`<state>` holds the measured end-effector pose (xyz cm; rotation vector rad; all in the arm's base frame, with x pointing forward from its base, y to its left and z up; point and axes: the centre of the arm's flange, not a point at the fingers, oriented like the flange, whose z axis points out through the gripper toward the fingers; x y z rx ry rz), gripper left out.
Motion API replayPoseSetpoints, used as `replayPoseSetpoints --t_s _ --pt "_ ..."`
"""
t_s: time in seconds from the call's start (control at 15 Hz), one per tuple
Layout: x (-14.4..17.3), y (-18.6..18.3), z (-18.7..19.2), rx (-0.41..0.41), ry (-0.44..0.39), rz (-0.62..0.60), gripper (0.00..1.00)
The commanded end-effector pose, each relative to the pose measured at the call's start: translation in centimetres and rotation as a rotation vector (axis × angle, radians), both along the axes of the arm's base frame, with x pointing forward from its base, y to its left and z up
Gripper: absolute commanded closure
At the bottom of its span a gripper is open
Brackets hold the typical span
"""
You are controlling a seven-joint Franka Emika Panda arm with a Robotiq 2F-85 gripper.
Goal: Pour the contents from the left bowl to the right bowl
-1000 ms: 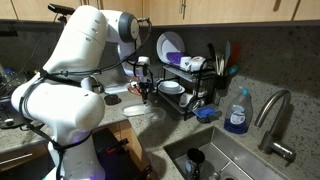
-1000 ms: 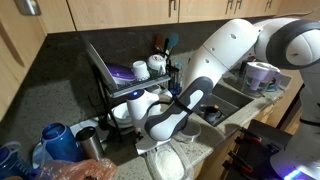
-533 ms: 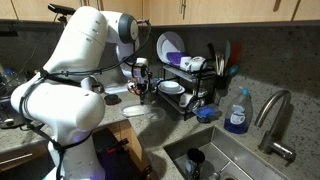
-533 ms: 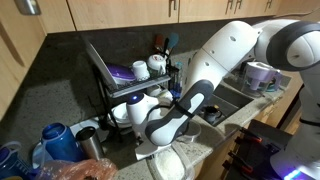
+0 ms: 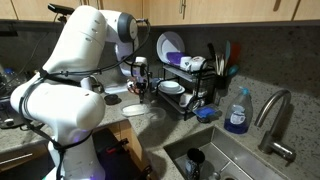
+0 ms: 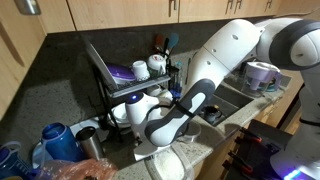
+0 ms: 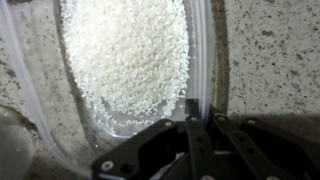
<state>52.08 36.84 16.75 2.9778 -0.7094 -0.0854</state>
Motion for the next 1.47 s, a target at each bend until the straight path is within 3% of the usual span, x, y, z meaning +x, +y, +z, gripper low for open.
replayPoseSetpoints --t_s 0.0,0.67,1.4 --pt "-0.7 -0.3 2.4 0.001 0.011 0.037 0.99" --pt "-0.9 -0.7 8.0 -0.041 -0.007 0.162 0.99" --pt "-2.1 -4.2 16.6 -0.007 -0.183 0.156 0.99"
